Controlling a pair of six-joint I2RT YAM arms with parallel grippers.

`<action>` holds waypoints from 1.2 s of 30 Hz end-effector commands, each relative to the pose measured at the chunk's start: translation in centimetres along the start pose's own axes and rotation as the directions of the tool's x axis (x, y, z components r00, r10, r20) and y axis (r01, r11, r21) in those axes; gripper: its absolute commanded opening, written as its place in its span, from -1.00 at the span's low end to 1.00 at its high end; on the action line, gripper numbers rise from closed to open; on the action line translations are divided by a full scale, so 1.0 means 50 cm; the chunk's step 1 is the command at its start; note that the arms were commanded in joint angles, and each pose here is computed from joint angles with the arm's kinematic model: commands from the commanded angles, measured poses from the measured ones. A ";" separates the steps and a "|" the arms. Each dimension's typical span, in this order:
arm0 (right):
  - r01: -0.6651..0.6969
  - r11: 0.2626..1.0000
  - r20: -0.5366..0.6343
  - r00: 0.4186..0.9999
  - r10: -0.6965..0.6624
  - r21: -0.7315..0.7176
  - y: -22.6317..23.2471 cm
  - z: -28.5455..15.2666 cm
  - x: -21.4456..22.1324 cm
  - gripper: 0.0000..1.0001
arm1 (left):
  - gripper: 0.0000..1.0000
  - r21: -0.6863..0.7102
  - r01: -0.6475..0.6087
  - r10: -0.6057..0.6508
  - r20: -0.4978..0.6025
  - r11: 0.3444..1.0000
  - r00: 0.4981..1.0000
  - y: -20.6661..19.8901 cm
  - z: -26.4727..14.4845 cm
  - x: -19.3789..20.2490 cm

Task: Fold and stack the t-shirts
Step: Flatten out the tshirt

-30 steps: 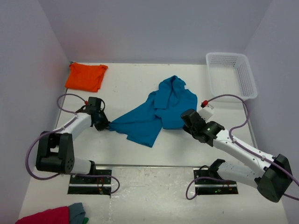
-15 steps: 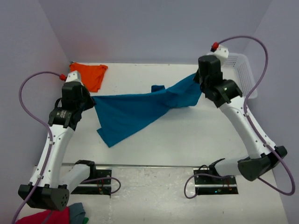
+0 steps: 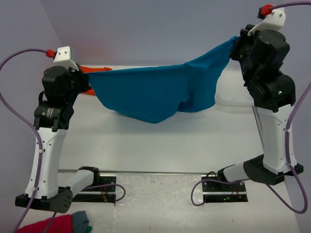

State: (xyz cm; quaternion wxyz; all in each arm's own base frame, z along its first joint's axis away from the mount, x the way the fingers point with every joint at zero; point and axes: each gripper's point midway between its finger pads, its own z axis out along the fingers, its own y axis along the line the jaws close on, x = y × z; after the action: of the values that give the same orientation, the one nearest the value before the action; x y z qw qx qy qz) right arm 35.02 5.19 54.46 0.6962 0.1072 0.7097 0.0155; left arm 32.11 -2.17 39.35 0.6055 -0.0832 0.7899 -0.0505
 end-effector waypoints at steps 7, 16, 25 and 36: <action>0.041 0.985 0.057 0.998 -0.032 -0.168 -0.015 -0.162 -0.036 -1.00 | -1.00 0.234 -0.150 0.066 0.334 0.961 0.940 -0.090 -0.170 -0.207; 0.024 0.928 0.186 0.981 0.049 -0.373 -0.028 -0.339 -0.128 -1.00 | -1.00 0.381 -0.266 0.033 0.520 0.885 0.853 -0.151 -0.335 -0.295; 0.054 0.819 0.312 0.937 0.155 -0.571 -0.012 -0.473 -0.224 -1.00 | -1.00 0.442 -0.325 -0.028 0.625 0.836 0.780 -0.178 -0.467 -0.355; 0.185 0.880 0.317 0.947 -0.042 -0.437 0.061 -0.271 -0.175 -1.00 | -1.00 0.354 -0.135 -0.022 0.407 0.926 0.913 -0.157 -0.163 -0.322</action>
State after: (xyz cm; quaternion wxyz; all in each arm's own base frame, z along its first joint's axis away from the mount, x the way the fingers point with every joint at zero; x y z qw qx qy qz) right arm 15.26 6.57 65.39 0.8104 -0.0903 0.5466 0.1908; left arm 20.22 -7.37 63.31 0.8144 0.1005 0.5440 -0.1755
